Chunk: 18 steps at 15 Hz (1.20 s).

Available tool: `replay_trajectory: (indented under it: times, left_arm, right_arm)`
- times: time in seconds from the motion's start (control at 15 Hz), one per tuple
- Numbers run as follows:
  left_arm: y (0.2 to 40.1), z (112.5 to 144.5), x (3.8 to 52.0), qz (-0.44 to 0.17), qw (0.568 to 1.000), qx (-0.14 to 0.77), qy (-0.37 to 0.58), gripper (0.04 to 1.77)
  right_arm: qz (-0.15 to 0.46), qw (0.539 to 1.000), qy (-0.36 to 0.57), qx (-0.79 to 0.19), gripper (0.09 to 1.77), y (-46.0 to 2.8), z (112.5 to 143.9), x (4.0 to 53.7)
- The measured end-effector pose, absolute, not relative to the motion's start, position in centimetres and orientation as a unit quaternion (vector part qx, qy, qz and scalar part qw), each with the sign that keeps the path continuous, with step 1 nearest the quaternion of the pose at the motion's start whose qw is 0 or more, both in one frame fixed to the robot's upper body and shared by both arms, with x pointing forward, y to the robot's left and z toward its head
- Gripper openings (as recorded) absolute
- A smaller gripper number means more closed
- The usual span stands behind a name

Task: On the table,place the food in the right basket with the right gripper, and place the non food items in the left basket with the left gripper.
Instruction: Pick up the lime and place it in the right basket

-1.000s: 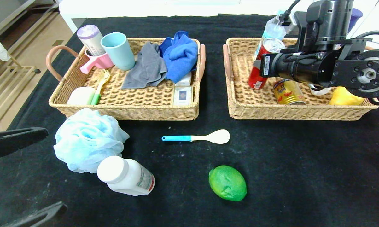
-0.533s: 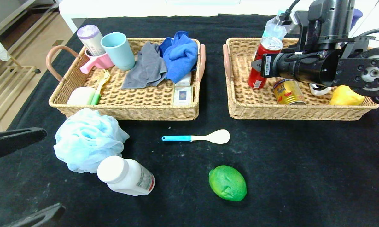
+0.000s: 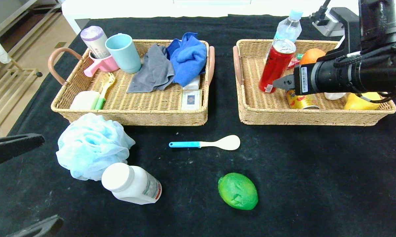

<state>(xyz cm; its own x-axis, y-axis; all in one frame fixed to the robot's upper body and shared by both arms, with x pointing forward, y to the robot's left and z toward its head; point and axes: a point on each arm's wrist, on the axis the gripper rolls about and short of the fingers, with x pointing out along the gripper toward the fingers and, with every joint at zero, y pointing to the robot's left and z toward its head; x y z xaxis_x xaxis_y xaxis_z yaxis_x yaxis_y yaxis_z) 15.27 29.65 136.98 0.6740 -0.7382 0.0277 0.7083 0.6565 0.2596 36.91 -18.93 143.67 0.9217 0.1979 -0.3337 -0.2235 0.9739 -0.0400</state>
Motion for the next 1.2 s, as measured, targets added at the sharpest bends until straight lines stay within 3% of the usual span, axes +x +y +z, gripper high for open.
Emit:
replay_trajectory:
  times: [0.4,1.2]
  left_arm:
    - [29.8,137.0,14.9,-0.397,0.908,0.117,-0.072,1.72]
    - [29.9,137.3,14.6,-0.395,0.907,0.119,-0.083,1.72]
  right_arm:
    - [0.193,0.950,0.225,-0.095,1.65,-16.5,141.1,29.7]
    - [0.237,0.914,0.275,-0.180,1.70,-9.6,135.7,27.1]
